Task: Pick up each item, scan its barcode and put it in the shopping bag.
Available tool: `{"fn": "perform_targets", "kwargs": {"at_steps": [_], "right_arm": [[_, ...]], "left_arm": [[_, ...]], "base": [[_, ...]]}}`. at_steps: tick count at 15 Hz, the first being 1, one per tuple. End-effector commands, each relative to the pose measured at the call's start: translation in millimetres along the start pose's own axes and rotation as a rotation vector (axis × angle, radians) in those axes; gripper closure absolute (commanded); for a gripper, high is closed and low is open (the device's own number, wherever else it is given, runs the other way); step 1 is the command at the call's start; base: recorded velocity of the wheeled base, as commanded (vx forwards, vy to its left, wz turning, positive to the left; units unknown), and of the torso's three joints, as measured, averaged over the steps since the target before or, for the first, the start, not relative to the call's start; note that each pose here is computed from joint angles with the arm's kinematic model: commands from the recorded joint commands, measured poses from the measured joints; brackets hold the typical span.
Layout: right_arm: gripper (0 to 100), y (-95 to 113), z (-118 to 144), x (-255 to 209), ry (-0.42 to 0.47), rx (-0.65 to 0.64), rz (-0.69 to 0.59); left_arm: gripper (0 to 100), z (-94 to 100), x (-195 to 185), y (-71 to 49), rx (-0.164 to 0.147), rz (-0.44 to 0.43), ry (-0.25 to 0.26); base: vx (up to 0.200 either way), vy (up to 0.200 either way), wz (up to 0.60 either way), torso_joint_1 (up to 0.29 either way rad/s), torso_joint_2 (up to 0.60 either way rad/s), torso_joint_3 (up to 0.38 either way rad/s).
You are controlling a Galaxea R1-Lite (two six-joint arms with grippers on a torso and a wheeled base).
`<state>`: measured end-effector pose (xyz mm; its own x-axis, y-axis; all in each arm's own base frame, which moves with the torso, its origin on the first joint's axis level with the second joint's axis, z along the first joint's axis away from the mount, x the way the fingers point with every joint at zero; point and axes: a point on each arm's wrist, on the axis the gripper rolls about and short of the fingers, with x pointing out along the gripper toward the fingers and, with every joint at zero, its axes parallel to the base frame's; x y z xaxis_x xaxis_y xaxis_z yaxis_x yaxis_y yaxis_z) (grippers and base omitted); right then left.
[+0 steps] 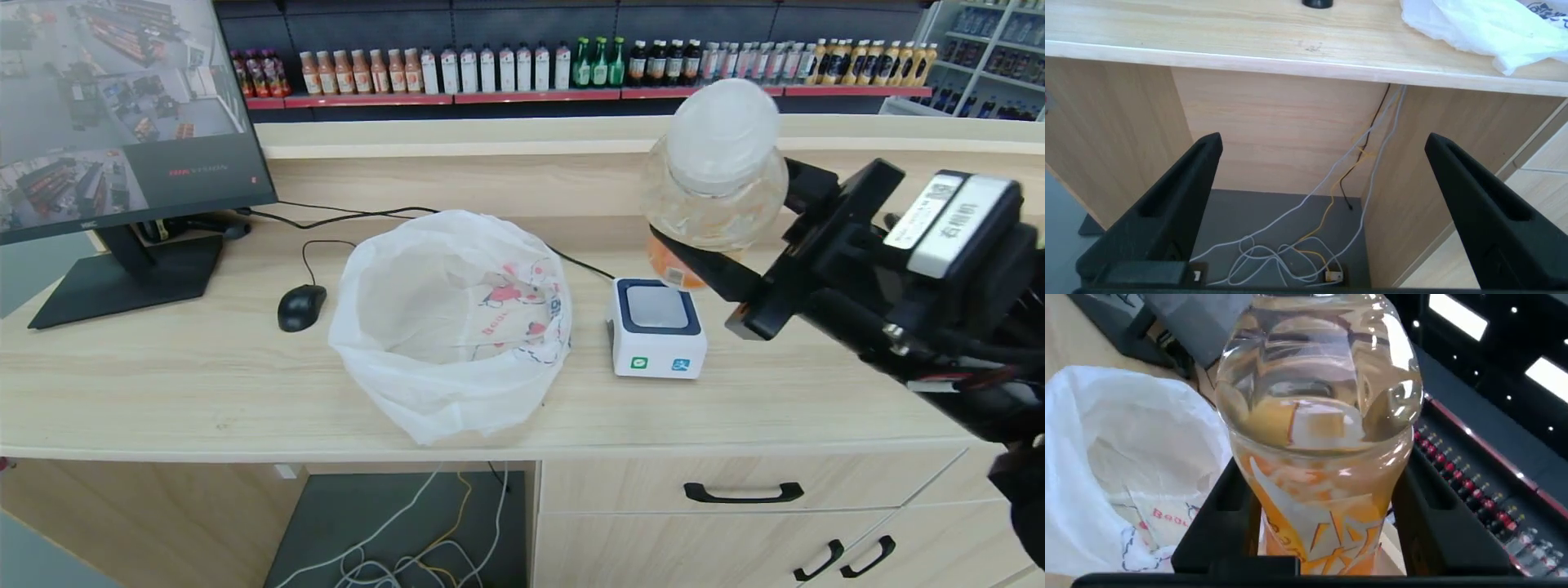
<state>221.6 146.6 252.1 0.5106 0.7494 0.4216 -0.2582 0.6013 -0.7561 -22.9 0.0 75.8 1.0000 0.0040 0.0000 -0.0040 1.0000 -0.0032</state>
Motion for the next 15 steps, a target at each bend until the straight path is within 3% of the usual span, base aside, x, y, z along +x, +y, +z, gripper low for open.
{"fn": "perform_targets", "kwargs": {"at_steps": [1,6,15], "right_arm": [[100,12,-36,21,0.003,-0.047,0.051],[100,3,-73,11,0.011,-0.196,0.119],[100,10,-92,2,-0.042,-0.352,0.219]], "left_arm": [[0,0.0,0,0.0,0.0,0.001,0.0],[0,0.0,0,0.0,0.0,0.001,0.0],[0,0.0,0,0.0,0.0,0.001,0.0]], "base": [[0.0,0.0,0.0,0.0,0.0,0.0],[0.0,0.0,0.0,0.0,0.0,0.0],[0.0,0.0,0.0,0.0,0.0,0.0]]}}
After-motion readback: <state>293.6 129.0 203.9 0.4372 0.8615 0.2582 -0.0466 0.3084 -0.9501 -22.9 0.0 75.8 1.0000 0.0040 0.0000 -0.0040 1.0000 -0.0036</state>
